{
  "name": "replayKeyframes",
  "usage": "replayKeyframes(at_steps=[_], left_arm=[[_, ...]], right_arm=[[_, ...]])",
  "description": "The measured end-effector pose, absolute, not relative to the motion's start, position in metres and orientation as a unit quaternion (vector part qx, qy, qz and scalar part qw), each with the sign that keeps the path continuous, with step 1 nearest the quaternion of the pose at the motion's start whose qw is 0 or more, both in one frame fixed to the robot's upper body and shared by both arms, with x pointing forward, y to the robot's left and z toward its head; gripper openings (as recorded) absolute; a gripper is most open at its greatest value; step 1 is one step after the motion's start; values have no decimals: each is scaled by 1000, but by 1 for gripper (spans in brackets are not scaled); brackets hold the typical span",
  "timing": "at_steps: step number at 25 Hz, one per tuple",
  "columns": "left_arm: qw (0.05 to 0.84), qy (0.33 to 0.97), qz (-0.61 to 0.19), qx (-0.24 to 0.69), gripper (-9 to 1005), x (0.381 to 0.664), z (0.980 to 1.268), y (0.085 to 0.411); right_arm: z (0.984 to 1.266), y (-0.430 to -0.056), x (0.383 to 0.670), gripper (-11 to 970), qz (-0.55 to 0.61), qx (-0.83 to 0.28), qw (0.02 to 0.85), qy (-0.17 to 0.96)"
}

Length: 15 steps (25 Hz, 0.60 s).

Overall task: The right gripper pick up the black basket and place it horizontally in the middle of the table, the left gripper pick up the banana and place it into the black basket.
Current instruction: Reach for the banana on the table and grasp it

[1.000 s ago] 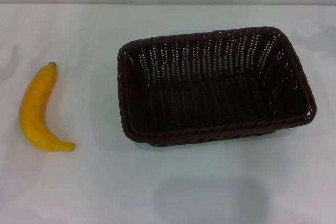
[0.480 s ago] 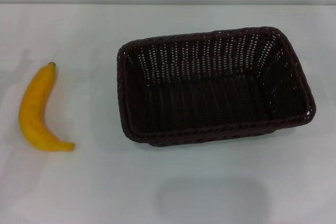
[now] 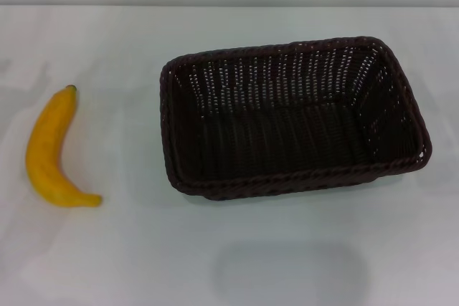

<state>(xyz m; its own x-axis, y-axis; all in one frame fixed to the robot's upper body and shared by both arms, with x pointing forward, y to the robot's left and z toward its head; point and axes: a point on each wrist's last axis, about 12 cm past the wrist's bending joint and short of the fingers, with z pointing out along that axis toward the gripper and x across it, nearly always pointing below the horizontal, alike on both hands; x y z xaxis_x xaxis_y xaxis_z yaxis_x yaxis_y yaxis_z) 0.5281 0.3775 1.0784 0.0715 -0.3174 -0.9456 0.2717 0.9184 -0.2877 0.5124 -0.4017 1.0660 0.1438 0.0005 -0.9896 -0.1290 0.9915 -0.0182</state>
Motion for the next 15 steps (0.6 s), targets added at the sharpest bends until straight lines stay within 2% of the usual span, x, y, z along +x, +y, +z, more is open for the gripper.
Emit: replayKeyframes(at_steps=[4,8,9,12,15], left_arm=[[710,667,-222,44,842,532,1083,370],[683,681,-260,48,841,535,1089,371],[630,712,-308,41,841,538,1100,377],[579,742,-335,33,841,540,1113,383],[491,797,-351,21,840,542,1138,394]], right_arm=[[1052,-391,501,859,27,-35,761,647],[1048,-387,499,859,35,-29,759,649],[1048,-387,498,859,35,-27,759,650],[1046,-388,497,859,32,-25,756,653],[1045,-389,496,859,27,-28,753,657]])
